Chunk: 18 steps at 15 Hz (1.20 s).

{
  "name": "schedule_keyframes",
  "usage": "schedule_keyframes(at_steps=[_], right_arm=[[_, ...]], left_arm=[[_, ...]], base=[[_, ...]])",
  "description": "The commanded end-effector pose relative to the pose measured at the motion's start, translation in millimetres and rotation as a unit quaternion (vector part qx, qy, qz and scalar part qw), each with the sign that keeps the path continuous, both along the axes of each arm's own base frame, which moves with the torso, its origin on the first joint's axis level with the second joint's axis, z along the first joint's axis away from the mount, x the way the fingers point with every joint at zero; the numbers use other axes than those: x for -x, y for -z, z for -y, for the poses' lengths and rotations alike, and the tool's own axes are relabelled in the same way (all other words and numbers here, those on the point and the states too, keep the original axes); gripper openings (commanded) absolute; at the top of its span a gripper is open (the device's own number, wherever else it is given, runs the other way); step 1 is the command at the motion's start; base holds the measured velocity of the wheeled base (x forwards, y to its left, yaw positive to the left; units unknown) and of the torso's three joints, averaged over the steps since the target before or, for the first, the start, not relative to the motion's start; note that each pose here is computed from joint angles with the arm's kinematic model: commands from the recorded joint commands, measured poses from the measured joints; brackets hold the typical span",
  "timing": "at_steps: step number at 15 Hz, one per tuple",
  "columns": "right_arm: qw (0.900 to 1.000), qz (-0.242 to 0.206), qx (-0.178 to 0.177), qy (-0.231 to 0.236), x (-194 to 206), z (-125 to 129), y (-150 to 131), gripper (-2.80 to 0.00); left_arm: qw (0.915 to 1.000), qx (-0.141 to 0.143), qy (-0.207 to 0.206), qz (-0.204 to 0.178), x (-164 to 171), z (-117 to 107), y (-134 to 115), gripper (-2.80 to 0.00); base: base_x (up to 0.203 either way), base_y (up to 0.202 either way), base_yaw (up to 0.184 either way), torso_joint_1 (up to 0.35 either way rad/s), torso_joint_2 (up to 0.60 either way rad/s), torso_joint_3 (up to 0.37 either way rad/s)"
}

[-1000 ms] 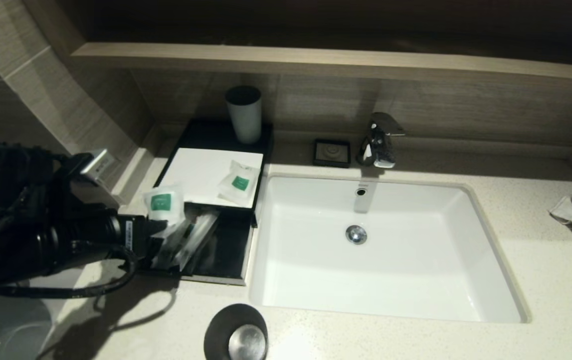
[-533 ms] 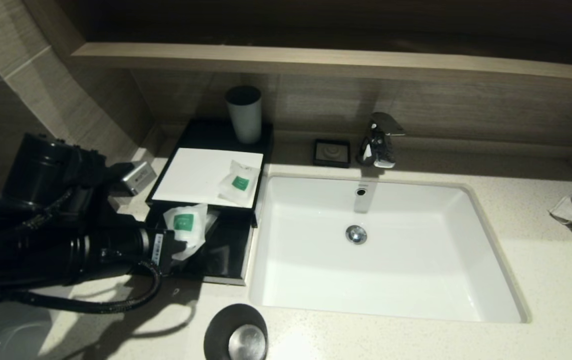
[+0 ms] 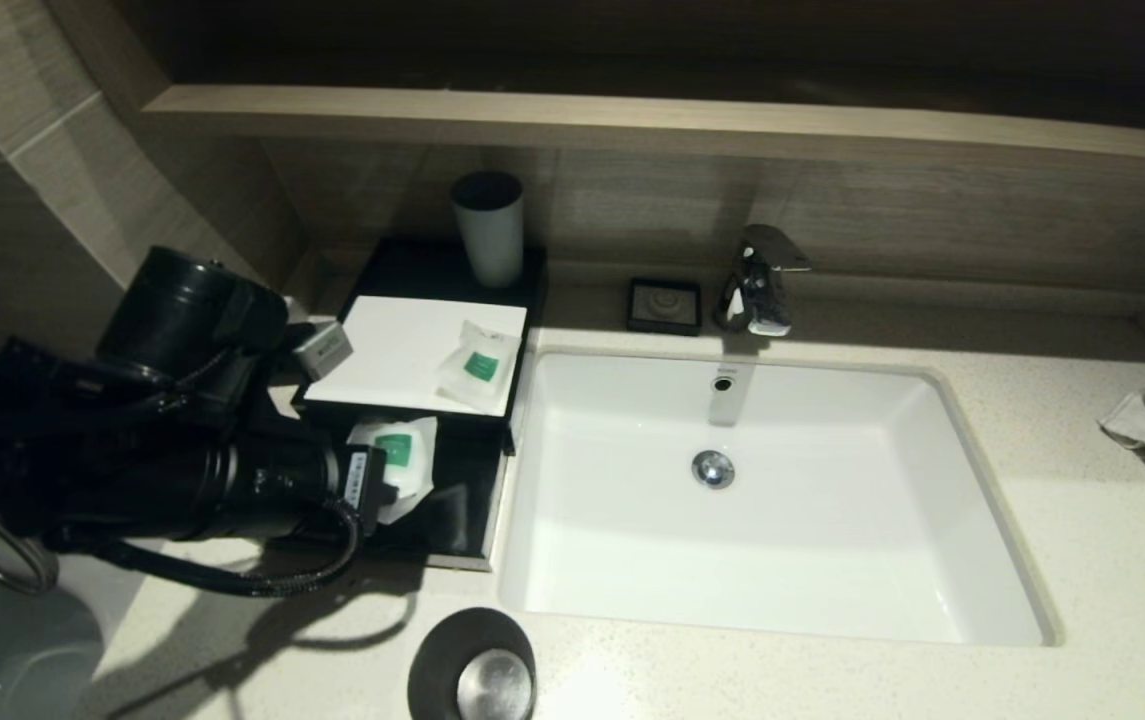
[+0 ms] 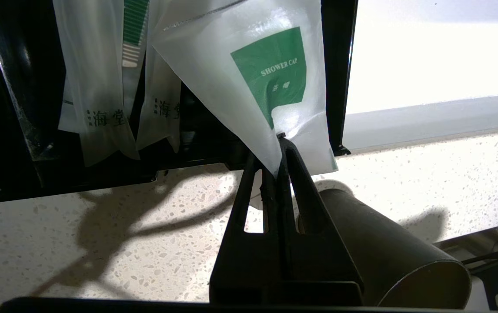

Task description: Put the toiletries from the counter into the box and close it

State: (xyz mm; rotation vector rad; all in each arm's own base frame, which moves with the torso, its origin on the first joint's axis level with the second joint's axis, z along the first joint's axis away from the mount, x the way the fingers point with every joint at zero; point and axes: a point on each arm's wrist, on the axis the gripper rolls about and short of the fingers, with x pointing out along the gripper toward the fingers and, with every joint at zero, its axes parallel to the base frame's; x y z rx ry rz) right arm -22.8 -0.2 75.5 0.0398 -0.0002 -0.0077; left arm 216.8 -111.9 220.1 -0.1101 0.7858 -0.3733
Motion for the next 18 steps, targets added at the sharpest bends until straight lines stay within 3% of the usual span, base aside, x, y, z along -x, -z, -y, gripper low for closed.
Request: schedule_keyframes(at_steps=[1,7,10,18], right_arm=[[1.0,0.0,0.0,0.0,0,0,0,-2.8],[1.0,0.0,0.0,0.0,0,0,0,-2.8],[1.0,0.0,0.0,0.0,0,0,0,-2.8],[1.0,0.0,0.0,0.0,0,0,0,-2.8]], left_arm=[[0.9999,0.002,-0.008,-0.015,-7,3,0,-2.8],[0.9983,0.014,-0.024,-0.051,-13,7,-11,-2.8],[0.9973,0.008,-0.025,-0.069,-20,11,-4,-2.8],[0.9938,0.024,-0.039,-0.101,-26,20,-2,-2.8]], base=[[0.0,0.0,0.0,0.0,0.0,0.0],[0.0,0.0,0.0,0.0,0.0,0.0],[0.0,0.0,0.0,0.0,0.0,0.0],[0.0,0.0,0.0,0.0,0.0,0.0]])
